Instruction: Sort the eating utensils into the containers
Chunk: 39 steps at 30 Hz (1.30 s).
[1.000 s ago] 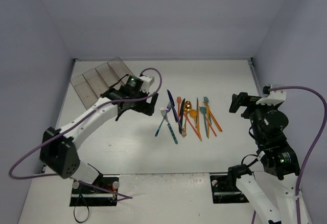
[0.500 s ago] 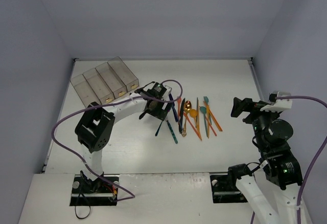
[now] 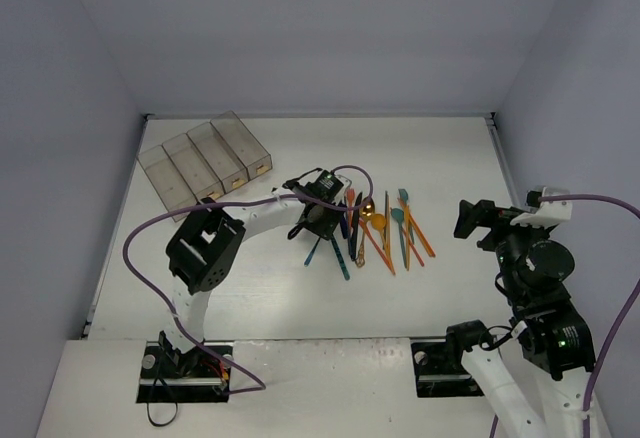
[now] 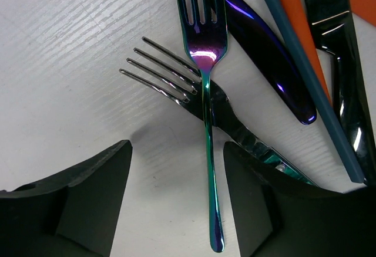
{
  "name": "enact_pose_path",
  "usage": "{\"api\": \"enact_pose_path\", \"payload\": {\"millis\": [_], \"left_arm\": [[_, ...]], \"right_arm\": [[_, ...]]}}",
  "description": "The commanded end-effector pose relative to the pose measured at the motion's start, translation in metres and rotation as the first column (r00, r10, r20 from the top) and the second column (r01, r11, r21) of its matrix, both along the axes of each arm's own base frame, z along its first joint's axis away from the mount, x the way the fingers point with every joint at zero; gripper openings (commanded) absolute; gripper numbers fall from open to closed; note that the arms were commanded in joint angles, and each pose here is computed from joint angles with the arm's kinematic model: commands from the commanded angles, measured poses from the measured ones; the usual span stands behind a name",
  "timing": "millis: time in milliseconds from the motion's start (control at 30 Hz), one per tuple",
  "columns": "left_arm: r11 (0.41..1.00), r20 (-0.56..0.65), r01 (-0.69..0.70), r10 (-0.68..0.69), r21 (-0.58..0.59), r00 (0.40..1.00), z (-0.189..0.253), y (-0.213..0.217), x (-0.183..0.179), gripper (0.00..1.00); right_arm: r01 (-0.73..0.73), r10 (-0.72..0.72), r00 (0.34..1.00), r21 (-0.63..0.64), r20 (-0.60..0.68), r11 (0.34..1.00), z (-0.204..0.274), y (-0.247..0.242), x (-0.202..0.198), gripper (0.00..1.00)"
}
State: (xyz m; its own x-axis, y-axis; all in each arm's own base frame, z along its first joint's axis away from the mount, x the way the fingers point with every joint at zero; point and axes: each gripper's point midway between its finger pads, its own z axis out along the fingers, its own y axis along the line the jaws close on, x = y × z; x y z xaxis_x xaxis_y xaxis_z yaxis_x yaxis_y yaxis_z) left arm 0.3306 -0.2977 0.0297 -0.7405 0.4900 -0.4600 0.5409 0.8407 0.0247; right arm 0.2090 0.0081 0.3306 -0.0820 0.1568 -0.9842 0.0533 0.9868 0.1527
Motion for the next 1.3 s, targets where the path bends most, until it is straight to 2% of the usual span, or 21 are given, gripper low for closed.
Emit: {"api": "enact_pose_path", "payload": {"millis": [0,300,600,733,1067,1267], "left_arm": [[0.999,-0.003,-0.027,0.027,-0.022,1.0,-0.003,-0.005,0.004,0.51],[1.0,-0.052,-0.01,0.01,-0.009,0.999,-0.02,-0.011,-0.013,0.31],[1.0,-0.076,-0.006,0.007,0.018,0.997,-0.027,-0.005,-0.019,0.02],[0.999,-0.073,0.011,-0.009,0.032,0.997,-0.02,-0.001,-0.021,0.0],[0.998,0.18,-0.033,0.044,-0.061,0.983,0.087,0.009,0.006,0.0],[0.972,0.321,-0.18,0.221,-0.154,0.921,0.159,0.057,0.028,0.0]], "right_arm": [[0.032,-0.032,0.997,0.001,0.073,0.999,0.025,-0.007,-0.004,1.0],[0.041,-0.04,0.997,-0.005,0.073,0.999,0.027,-0.011,-0.011,1.0],[0.035,-0.034,0.996,-0.007,0.079,0.999,0.029,-0.011,-0.015,1.0],[0.029,-0.028,0.997,-0.015,0.074,0.999,0.028,-0.01,-0.016,1.0],[0.026,-0.023,0.997,-0.04,0.073,0.999,0.032,-0.011,-0.016,1.0],[0.021,-0.017,0.997,-0.049,0.07,0.999,0.033,-0.01,-0.015,1.0]]}}
